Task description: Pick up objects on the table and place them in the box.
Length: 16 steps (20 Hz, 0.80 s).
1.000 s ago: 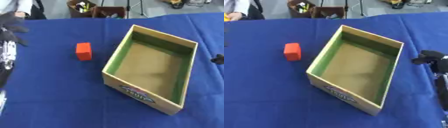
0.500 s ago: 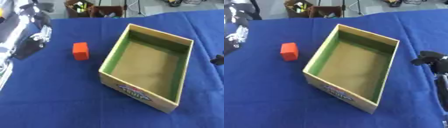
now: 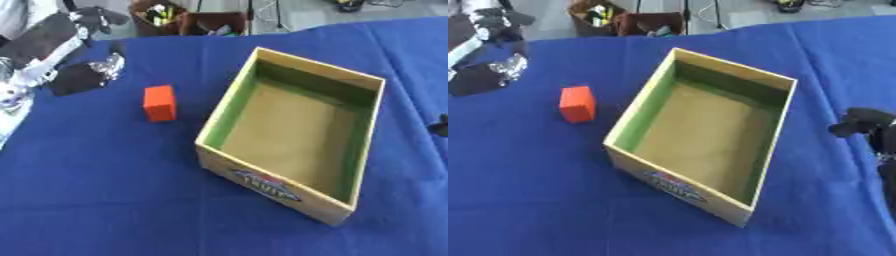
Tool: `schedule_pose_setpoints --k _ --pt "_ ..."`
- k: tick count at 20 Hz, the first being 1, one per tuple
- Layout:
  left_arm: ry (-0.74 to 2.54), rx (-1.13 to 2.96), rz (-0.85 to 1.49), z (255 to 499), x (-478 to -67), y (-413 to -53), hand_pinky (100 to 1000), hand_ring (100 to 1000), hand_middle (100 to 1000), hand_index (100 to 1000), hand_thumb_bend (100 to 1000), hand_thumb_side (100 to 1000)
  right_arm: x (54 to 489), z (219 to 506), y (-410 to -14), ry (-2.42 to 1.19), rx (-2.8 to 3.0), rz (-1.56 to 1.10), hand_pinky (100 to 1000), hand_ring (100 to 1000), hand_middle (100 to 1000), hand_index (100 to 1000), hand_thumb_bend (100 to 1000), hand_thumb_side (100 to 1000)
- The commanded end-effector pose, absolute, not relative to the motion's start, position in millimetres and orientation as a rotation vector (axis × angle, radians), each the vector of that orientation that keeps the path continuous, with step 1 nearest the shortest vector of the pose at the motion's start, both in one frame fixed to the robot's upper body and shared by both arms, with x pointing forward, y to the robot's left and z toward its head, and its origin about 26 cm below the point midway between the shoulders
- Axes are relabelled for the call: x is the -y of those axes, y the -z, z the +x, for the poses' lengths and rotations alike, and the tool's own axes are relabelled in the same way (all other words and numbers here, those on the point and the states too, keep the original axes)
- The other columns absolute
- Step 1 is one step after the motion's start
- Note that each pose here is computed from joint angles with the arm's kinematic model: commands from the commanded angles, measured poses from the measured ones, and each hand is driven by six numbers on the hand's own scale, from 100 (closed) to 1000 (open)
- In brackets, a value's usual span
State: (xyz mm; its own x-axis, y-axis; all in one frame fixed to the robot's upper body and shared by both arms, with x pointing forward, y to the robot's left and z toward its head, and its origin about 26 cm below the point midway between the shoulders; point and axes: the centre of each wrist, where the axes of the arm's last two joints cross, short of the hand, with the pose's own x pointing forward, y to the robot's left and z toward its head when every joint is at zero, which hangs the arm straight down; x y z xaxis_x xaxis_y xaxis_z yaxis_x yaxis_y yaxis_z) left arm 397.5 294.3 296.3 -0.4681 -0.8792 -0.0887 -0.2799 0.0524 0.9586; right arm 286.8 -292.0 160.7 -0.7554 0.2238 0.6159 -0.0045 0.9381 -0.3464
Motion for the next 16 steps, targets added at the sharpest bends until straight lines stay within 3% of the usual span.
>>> schedule_pose_setpoints --k 1,7,13,16 --pt "1.504 1.719 1.204 406.4 -300.2 -305.7 660 815 847 962 320 916 291.7 284.7 -168.0 -0.464 2.416 -0.166 898 679 539 780 100 927" --pt "1.624 1.592 1.183 429.4 -300.0 -302.9 694 840 875 991 505 1000 290.4 284.9 -167.8 -0.473 2.413 -0.165 899 677 538 780 100 929" --pt "1.705 1.462 1.137 448.4 -306.4 -294.3 719 859 918 1000 659 964 289.0 285.4 -167.9 -0.480 2.410 -0.166 901 677 536 779 100 935" --pt "1.736 1.385 1.116 456.6 -314.0 -291.5 732 868 932 1000 690 927 288.1 285.7 -168.1 -0.484 2.410 -0.168 902 677 535 779 100 937"
